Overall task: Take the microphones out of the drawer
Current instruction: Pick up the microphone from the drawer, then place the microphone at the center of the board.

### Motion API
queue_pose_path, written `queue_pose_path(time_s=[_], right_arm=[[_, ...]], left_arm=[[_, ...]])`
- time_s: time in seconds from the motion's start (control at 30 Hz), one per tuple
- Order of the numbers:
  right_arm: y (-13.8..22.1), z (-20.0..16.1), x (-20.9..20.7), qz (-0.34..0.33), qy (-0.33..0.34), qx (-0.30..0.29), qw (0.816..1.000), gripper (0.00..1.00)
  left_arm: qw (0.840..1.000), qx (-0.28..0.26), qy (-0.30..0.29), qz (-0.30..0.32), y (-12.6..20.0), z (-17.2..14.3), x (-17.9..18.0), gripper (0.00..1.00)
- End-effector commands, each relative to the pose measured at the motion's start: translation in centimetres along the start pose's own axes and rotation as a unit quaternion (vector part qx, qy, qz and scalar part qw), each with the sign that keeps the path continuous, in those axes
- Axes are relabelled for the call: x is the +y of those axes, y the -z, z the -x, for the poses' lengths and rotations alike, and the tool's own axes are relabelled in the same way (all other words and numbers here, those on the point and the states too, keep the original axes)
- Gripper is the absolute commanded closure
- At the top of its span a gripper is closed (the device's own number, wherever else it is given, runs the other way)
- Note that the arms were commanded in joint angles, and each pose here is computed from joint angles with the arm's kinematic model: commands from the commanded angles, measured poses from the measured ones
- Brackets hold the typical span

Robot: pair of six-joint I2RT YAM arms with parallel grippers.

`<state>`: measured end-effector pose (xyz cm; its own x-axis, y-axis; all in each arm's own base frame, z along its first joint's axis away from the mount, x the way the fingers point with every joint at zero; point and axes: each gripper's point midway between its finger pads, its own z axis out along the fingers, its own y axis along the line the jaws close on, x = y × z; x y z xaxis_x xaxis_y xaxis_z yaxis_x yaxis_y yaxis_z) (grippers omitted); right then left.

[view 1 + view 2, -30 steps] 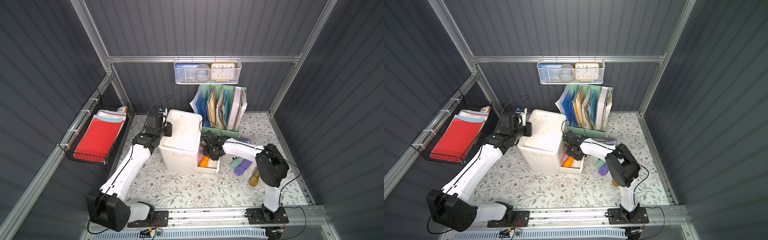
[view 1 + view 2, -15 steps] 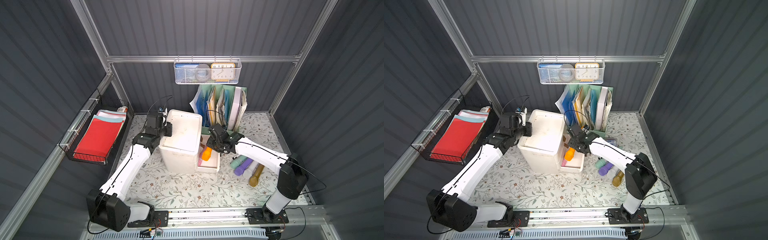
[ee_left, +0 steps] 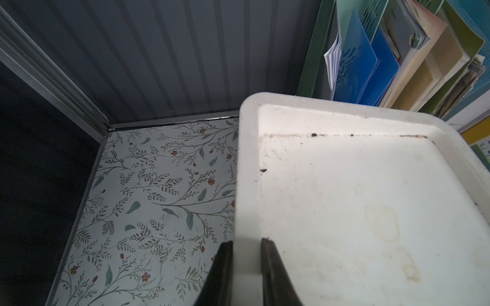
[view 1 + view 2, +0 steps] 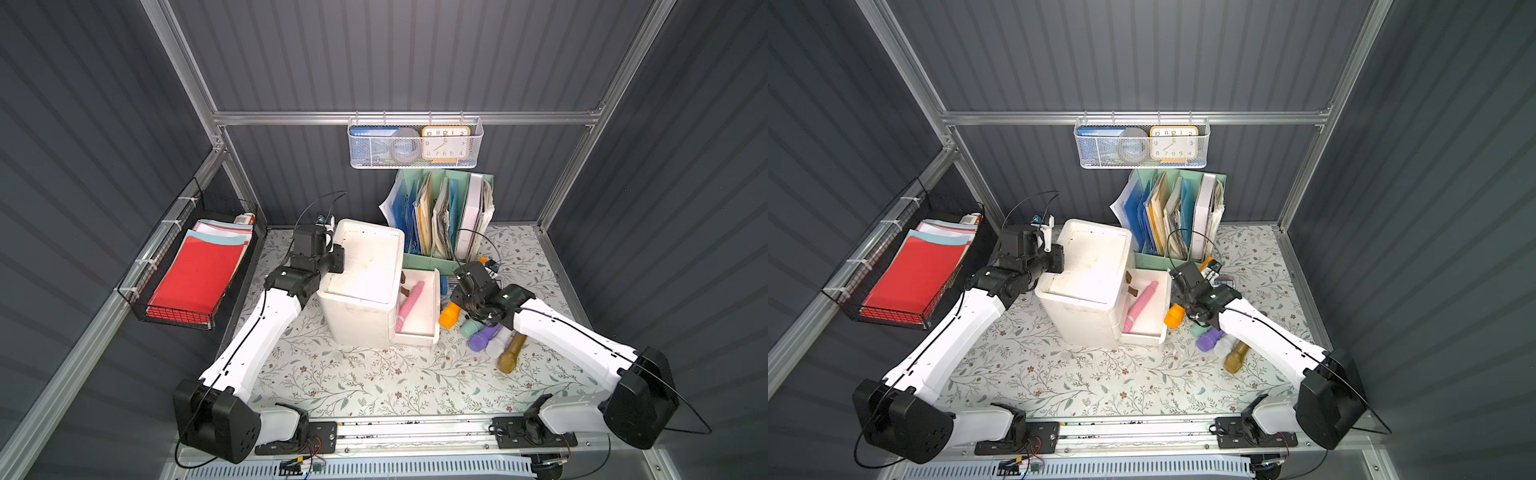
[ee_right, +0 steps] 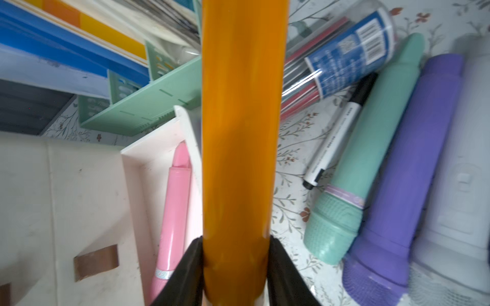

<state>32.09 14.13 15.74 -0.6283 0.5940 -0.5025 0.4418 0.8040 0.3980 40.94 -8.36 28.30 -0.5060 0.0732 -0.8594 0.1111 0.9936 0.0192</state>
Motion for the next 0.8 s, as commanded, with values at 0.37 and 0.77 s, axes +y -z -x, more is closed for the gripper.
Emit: queue_pose_path(time_s=[0.37, 0.77], right_arm=[[-3.0, -0.6, -3.6, -0.029, -0.042, 0.031, 0.998, 0.78], [-7.8, -3.4, -2.5, -0.056, -0.035, 0.122, 0.99, 0.8]], left_arm=[[0.99, 0.141, -0.009, -0.016, -2.5, -8.6, -0.9, 0.95], [0.99, 0.137, -0.01, -0.015, -2.3, -8.4, -0.8, 0.95]])
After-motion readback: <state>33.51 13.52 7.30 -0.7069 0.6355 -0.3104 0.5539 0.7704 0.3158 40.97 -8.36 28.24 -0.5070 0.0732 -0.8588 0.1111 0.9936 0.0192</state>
